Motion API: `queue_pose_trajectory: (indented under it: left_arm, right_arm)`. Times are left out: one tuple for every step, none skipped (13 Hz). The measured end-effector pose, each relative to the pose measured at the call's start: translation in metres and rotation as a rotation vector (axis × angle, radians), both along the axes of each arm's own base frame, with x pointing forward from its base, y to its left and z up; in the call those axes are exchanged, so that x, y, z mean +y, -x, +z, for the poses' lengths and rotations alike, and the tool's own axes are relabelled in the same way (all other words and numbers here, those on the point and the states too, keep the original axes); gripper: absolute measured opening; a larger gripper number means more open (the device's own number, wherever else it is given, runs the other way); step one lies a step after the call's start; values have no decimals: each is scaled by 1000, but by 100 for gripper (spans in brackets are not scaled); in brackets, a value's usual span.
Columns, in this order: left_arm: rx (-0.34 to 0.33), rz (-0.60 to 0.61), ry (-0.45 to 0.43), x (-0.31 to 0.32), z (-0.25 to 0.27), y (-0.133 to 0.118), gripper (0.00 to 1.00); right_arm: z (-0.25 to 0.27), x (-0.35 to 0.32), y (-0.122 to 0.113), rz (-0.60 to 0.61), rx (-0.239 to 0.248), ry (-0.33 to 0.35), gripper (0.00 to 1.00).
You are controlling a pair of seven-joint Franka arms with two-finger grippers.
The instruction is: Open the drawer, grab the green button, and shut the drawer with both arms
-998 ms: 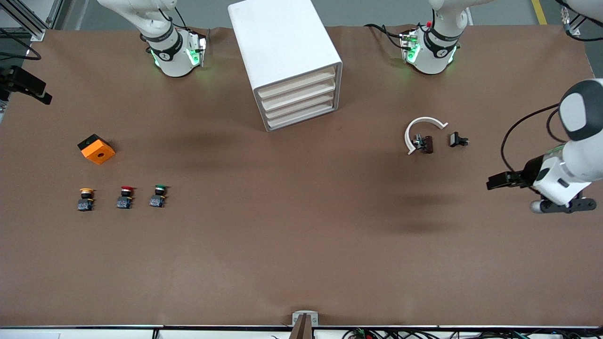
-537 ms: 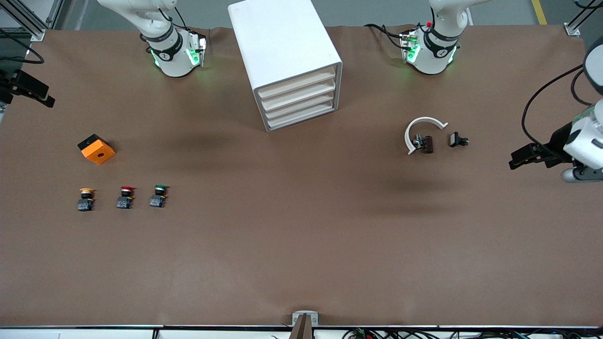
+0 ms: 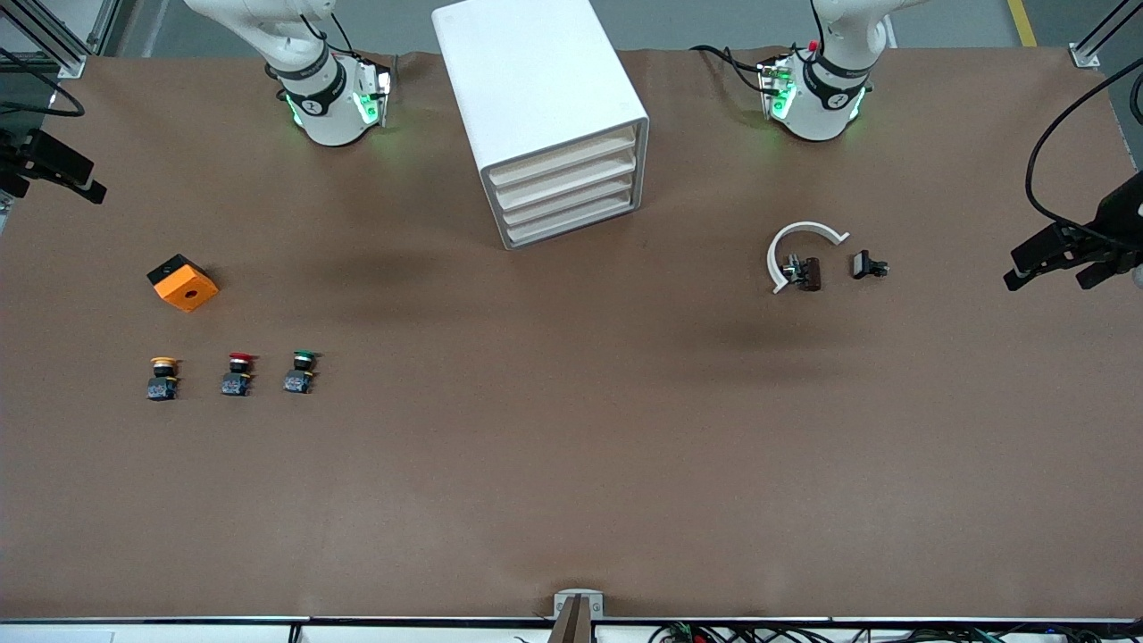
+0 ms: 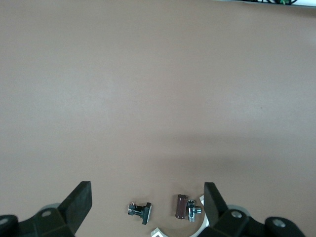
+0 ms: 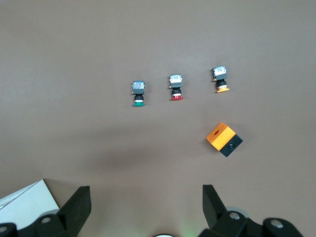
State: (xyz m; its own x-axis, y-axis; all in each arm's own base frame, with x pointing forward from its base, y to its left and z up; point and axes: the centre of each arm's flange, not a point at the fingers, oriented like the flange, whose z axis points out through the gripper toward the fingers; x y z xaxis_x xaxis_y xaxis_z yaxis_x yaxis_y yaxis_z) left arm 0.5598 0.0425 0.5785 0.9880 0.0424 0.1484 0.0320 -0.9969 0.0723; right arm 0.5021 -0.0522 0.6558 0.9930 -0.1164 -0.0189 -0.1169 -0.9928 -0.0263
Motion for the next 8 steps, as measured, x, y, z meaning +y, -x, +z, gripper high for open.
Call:
queue_pose_trajectory:
  left_arm:
    - [2, -4, 3, -3, 3, 1, 100]
    - [0, -6, 7, -4, 8, 3, 100]
    - [-9, -7, 10, -3, 17, 3, 100]
    - [-19, -6, 12, -1, 28, 4, 100]
    - [-22, -5, 13, 1, 39, 6, 100]
    - [-16, -4, 15, 1, 46, 8, 100]
    - [-6, 3, 17, -1, 51, 10, 100]
    - [3, 7, 20, -7, 55, 12, 100]
  right_arm:
    - [0, -2, 0, -4, 0, -2, 100]
    - [0, -3, 0, -6, 0, -3, 100]
    - [0, -3, 0, -7, 1, -3, 100]
    - [-1, -3, 0, -7, 1, -3, 100]
    - [-1, -3, 0, -7, 1, -3, 100]
    - [-1, -3, 0, -7, 1, -3, 100]
    - [-1, -3, 0, -7, 1, -3, 100]
    - [-1, -4, 0, -7, 1, -3, 100]
